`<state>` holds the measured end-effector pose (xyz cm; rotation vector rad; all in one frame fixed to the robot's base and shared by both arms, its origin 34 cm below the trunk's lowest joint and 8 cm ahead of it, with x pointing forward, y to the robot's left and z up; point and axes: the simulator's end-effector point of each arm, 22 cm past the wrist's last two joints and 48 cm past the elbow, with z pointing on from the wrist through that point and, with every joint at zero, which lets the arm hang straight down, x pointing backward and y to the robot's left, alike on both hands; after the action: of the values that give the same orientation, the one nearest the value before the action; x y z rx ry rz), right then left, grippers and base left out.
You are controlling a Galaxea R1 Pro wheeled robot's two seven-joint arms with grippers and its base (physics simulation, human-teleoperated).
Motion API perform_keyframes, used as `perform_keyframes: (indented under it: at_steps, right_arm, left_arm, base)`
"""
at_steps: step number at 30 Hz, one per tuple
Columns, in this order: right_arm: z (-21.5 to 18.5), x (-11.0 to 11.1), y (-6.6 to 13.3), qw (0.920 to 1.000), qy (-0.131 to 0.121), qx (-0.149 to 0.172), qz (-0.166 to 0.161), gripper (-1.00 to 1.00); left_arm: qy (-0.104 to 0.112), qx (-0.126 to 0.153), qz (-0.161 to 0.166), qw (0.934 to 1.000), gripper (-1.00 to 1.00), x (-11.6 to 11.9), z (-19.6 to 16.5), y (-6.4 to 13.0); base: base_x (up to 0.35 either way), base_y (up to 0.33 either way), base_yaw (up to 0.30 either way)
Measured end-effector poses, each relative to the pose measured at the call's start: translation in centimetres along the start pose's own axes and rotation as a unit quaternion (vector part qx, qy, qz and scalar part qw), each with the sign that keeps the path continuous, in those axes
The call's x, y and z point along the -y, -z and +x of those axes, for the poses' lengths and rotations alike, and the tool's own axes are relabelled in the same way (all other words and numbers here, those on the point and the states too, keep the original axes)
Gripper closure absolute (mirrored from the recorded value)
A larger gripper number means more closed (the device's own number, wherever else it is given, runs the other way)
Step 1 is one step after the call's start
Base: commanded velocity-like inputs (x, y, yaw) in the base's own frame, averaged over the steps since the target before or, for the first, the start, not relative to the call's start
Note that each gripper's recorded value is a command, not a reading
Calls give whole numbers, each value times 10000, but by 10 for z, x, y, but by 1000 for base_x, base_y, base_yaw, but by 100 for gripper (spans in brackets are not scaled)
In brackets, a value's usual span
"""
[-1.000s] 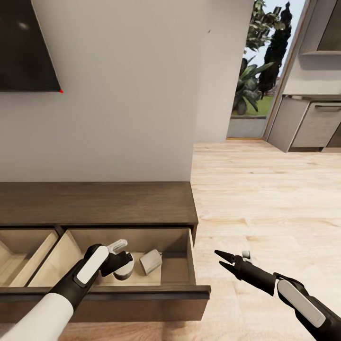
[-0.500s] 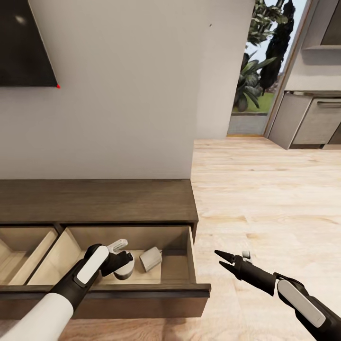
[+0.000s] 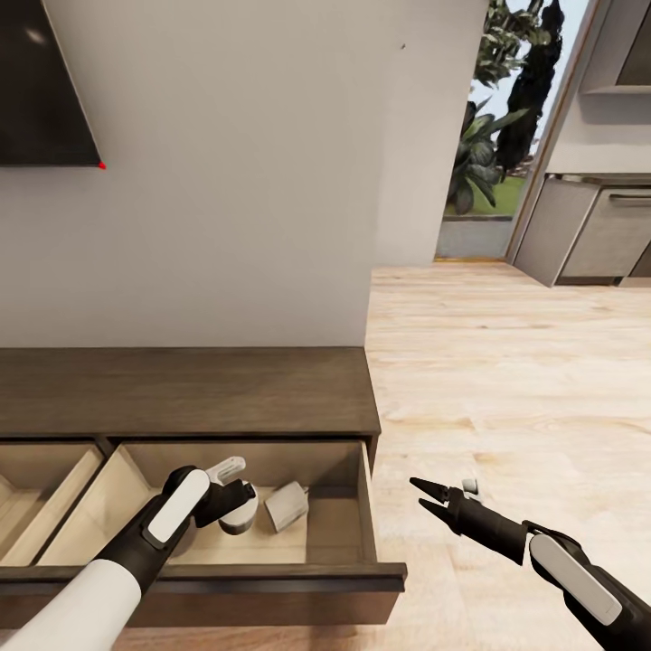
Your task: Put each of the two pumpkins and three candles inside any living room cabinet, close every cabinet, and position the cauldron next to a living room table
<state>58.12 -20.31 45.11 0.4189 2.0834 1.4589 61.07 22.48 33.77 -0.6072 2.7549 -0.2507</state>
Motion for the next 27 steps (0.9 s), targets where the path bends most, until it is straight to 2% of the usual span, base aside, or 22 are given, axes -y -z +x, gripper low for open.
perform_keyframes:
  at_steps: [9,27]
  right_arm:
    - [0,4,1,10000,-27,9,44,-100]
    - [7,41,-2,9992,-319,-25,257,-100]
  left_arm:
    - [-1,3,-22,10000,100,-2,0,0]
    - [47,-301,-174,9994,100,-17,20,-33]
  base:
    - [3,0,0]
    - [0,0,0]
